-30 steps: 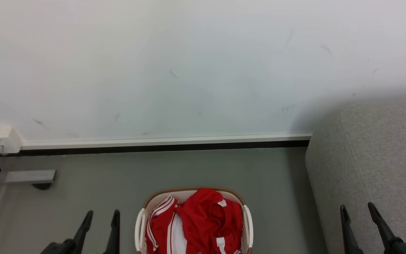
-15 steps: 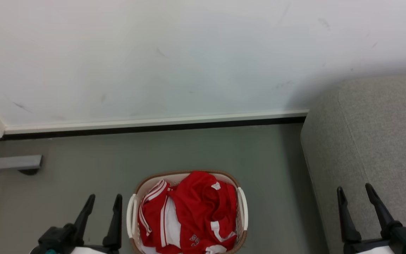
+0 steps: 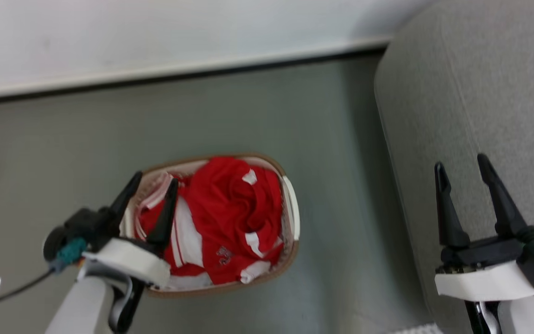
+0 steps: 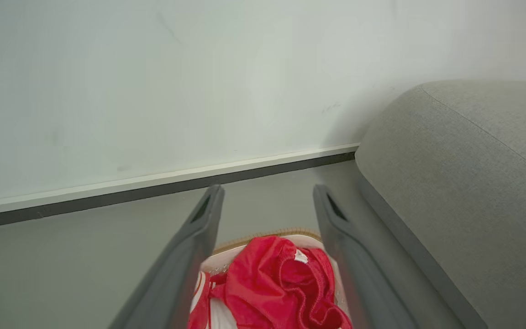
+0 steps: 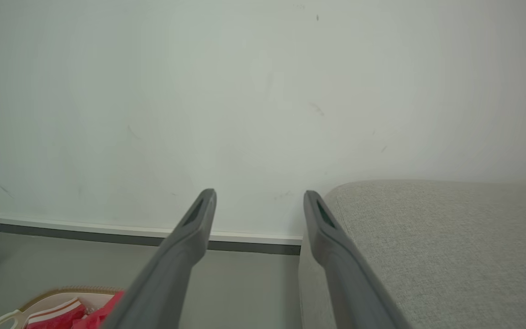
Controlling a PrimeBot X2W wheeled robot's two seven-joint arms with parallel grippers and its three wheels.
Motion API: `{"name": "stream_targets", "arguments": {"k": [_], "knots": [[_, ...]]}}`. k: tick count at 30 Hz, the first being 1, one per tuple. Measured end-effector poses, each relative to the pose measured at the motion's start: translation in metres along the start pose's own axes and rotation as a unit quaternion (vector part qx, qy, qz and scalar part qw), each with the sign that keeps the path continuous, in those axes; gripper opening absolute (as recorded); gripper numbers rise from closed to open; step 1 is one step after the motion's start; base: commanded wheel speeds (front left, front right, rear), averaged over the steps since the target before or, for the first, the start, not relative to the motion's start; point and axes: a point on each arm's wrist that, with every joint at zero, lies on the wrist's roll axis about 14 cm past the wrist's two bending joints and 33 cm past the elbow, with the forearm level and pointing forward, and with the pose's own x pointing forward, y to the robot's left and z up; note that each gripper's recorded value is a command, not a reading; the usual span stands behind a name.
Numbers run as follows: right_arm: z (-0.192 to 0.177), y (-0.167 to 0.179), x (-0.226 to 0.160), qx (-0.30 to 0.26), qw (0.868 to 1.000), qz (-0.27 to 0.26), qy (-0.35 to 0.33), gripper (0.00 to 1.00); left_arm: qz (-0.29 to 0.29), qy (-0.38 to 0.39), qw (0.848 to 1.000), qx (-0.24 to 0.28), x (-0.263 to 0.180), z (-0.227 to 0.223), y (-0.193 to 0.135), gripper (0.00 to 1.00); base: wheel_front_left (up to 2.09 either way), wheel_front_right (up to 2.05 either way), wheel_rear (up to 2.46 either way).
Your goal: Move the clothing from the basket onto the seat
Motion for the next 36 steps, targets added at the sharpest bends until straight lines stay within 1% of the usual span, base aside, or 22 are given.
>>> {"name": "stream_targets", "arguments": {"k": [6, 13, 20, 27, 28, 29, 30, 32, 36], "knots": [[-0.019, -0.011, 0.022, -0.005, 1.0, -0.005, 0.008, 1.0, -0.042, 0.064, 0.997, -0.001, 0.048, -0.059, -0.004, 1.0, 0.0, 0.0, 0.0], [-0.058, -0.021, 0.036, -0.013, 0.999, -0.011, 0.042, 1.0, -0.084, 0.161, 0.983, -0.011, 0.075, -0.147, -0.016, 1.0, 0.0, 0.0, 0.0], [-0.086, -0.026, 0.043, -0.017, 0.998, -0.011, 0.064, 1.0, -0.091, 0.199, 0.976, -0.008, 0.103, -0.19, -0.011, 1.0, 0.0, 0.0, 0.0], [-0.104, -0.03, 0.04, -0.016, 0.996, -0.015, 0.085, 1.0, -0.089, 0.251, 0.964, 0.021, 0.11, -0.232, 0.003, 1.0, 0.0, 0.0, 0.0], [-0.106, -0.031, 0.039, -0.017, 0.996, -0.016, 0.088, 1.0, -0.095, 0.257, 0.961, 0.027, 0.11, -0.237, 0.002, 0.7, 0.0, 0.0, 0.0], [-0.108, -0.033, 0.038, -0.019, 0.996, -0.018, 0.091, 1.0, -0.102, 0.265, 0.958, 0.033, 0.109, -0.243, -0.001, 0.34, 0.0, 0.0, 0.0], [-0.109, -0.035, 0.036, -0.021, 0.995, -0.021, 0.093, 1.0, -0.108, 0.274, 0.955, 0.038, 0.107, -0.25, -0.004, 0.0, 0.0, 0.0, 0.0], [-0.11, -0.038, 0.034, -0.024, 0.995, -0.025, 0.097, 1.0, -0.118, 0.286, 0.95, 0.043, 0.103, -0.258, -0.008, 0.0, 0.0, 0.0, 0.0], [-0.109, -0.04, 0.033, -0.025, 0.995, -0.029, 0.096, 1.0, -0.118, 0.272, 0.954, 0.046, 0.111, -0.25, -0.007, 0.0, 0.0, 0.0, 0.0]]}}
